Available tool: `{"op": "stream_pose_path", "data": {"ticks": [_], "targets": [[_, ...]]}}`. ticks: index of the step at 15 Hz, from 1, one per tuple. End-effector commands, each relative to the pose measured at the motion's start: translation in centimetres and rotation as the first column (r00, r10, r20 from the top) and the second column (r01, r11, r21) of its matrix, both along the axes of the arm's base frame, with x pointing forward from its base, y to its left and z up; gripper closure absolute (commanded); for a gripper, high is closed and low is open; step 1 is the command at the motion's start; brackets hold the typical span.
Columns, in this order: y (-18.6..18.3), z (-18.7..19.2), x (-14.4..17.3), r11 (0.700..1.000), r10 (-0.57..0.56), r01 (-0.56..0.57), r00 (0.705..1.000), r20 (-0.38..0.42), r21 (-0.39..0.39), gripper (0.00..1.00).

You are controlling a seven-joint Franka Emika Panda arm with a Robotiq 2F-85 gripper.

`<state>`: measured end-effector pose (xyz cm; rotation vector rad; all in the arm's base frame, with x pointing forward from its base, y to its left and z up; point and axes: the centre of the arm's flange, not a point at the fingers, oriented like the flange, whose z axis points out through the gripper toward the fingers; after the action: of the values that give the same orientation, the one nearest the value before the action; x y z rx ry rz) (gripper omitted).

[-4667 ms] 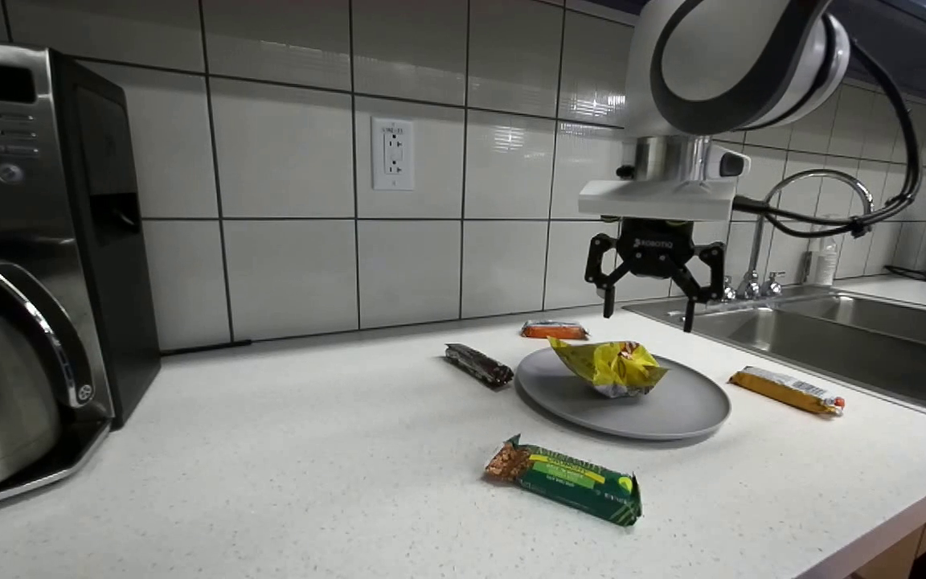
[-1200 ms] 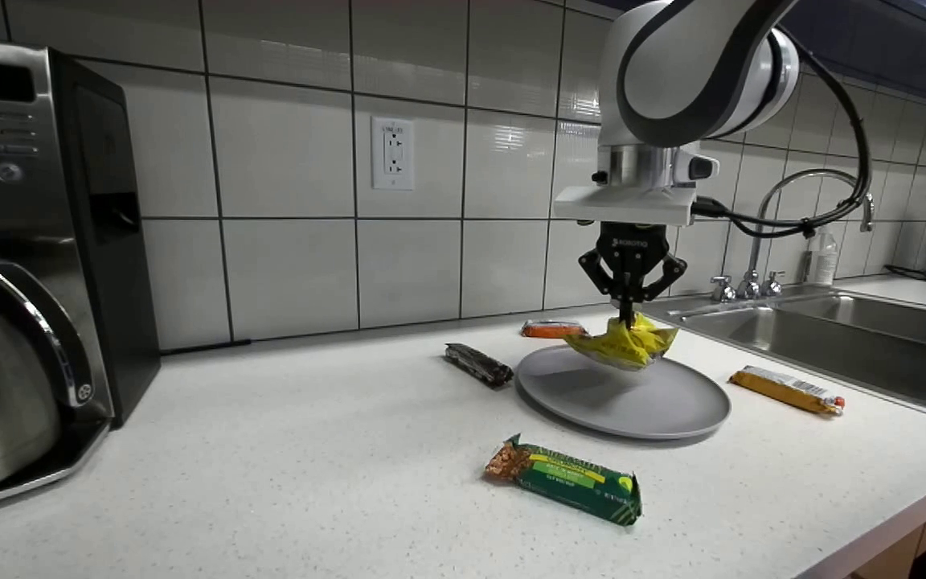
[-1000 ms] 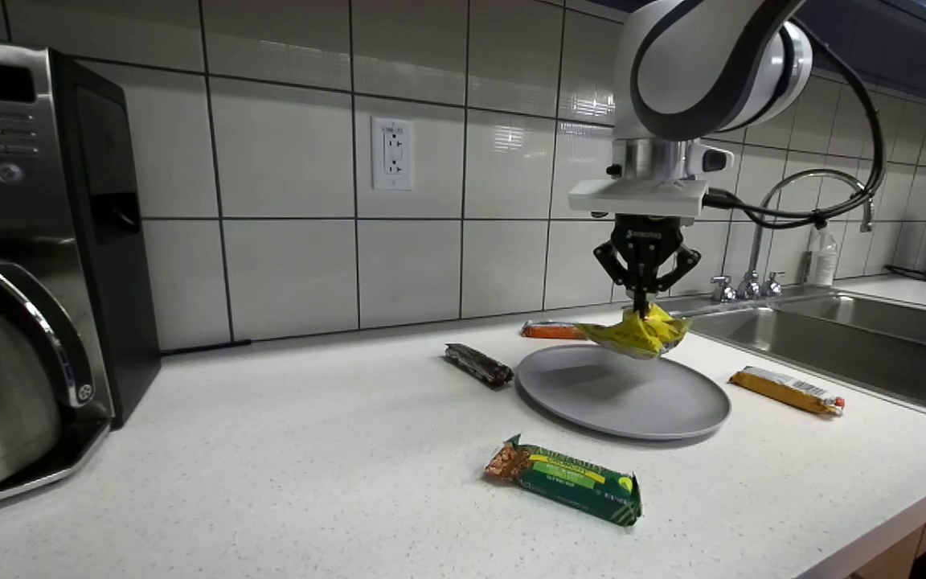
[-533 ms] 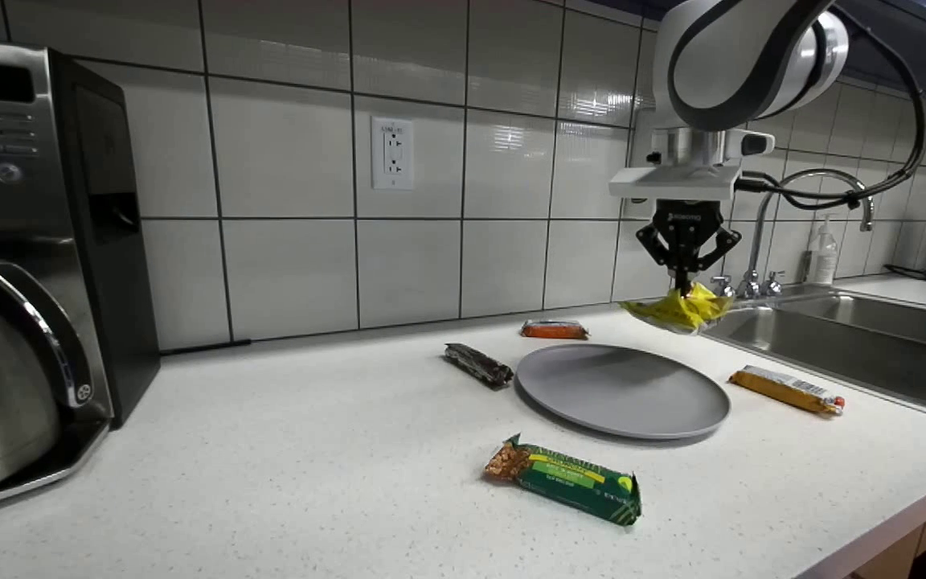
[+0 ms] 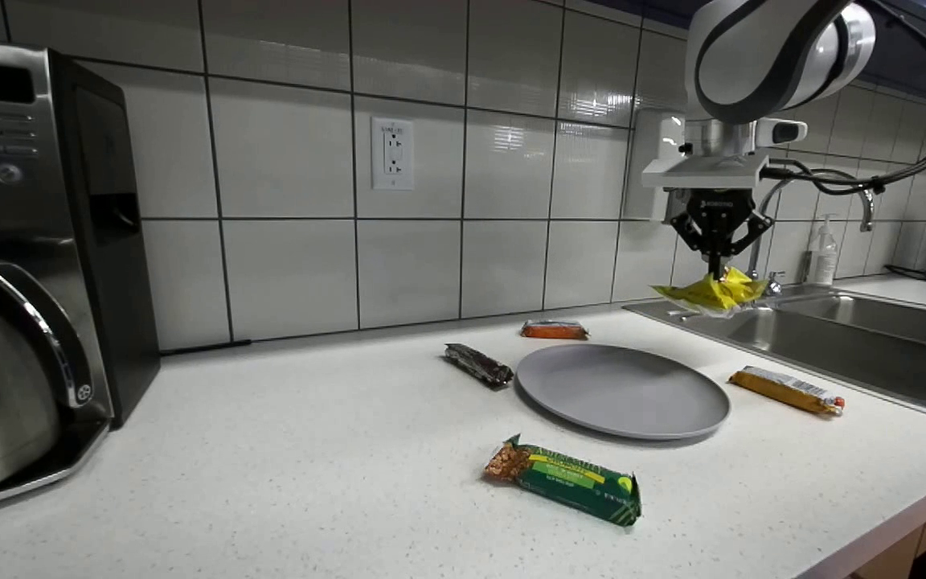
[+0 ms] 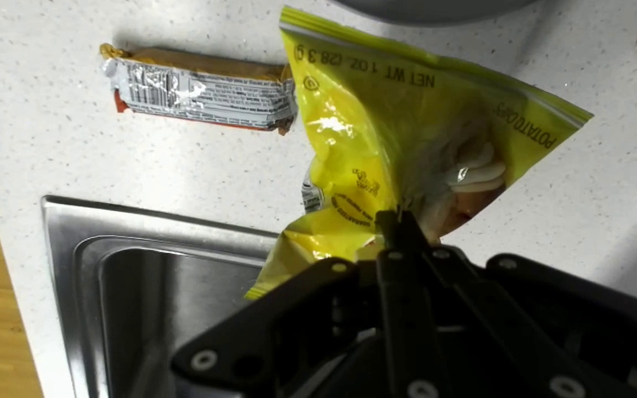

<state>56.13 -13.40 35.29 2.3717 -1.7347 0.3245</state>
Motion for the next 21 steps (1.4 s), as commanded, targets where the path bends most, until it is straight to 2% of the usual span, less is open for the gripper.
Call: {"op": "stream_pose_path", "data": {"ticks": [1,8,21], "targets": [[-1.7,-0.2,1.2,0.999,-0.039,0.039,0.999,-0.006,-0.025,1.00],[-3.4,-2.3,2.5,0.998,-0.033,0.033,0.999,0.008,-0.054,1.00],[-4.9,-7.4,3.8,0.996,-0.045,0.040,0.997,-0.061,-0.079,1.00]]}}
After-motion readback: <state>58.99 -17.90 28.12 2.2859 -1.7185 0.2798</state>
